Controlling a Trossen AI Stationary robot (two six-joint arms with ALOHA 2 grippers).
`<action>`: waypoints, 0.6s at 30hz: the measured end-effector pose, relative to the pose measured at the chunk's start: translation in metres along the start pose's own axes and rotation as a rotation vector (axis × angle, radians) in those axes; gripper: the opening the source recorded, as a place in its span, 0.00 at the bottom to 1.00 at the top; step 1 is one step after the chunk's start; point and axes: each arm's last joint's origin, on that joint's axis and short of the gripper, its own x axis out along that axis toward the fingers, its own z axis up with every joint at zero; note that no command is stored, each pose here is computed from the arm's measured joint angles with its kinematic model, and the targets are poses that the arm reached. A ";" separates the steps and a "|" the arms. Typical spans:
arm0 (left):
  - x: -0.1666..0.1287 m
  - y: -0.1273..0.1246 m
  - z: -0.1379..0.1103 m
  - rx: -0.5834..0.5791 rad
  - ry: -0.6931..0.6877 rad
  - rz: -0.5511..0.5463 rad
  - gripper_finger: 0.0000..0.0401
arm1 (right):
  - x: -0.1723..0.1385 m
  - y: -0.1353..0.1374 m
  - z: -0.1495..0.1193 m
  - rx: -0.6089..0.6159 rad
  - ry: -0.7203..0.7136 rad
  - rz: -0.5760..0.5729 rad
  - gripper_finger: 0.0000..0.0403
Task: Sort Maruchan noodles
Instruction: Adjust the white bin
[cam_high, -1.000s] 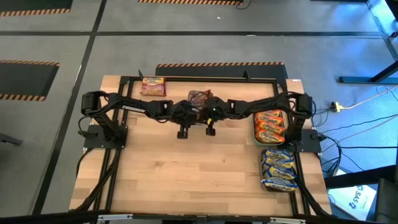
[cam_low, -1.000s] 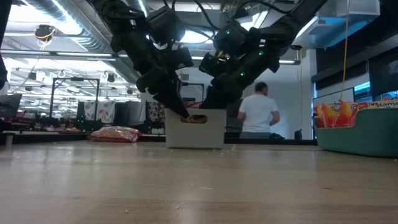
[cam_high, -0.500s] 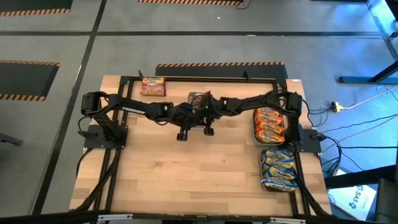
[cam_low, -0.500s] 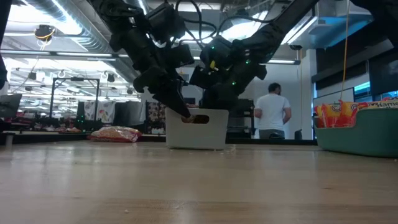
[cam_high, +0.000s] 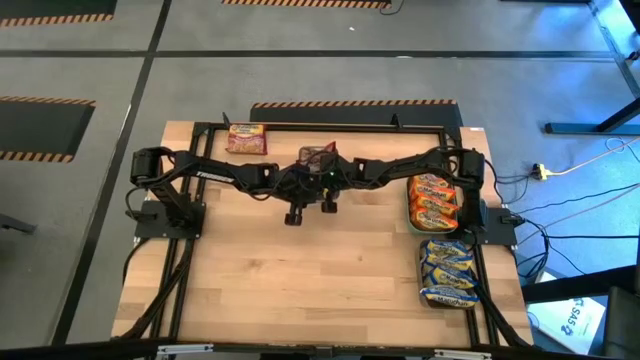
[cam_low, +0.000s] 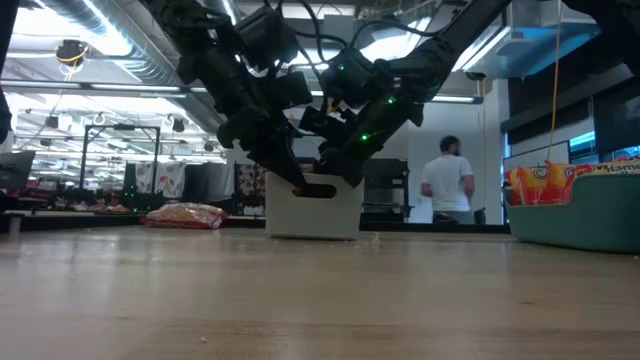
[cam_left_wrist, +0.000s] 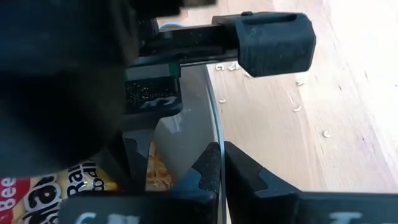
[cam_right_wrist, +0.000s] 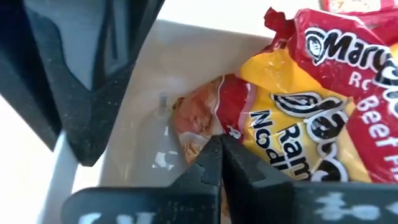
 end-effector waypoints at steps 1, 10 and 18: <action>0.000 0.000 0.000 0.000 0.002 0.007 0.01 | 0.000 0.000 0.000 0.000 -0.003 0.011 0.00; 0.000 0.000 0.001 -0.005 0.007 0.046 0.03 | 0.000 0.001 -0.002 0.086 0.010 0.063 0.06; -0.003 0.001 0.003 -0.048 -0.004 0.056 0.22 | -0.007 0.001 0.002 0.082 0.004 0.068 0.41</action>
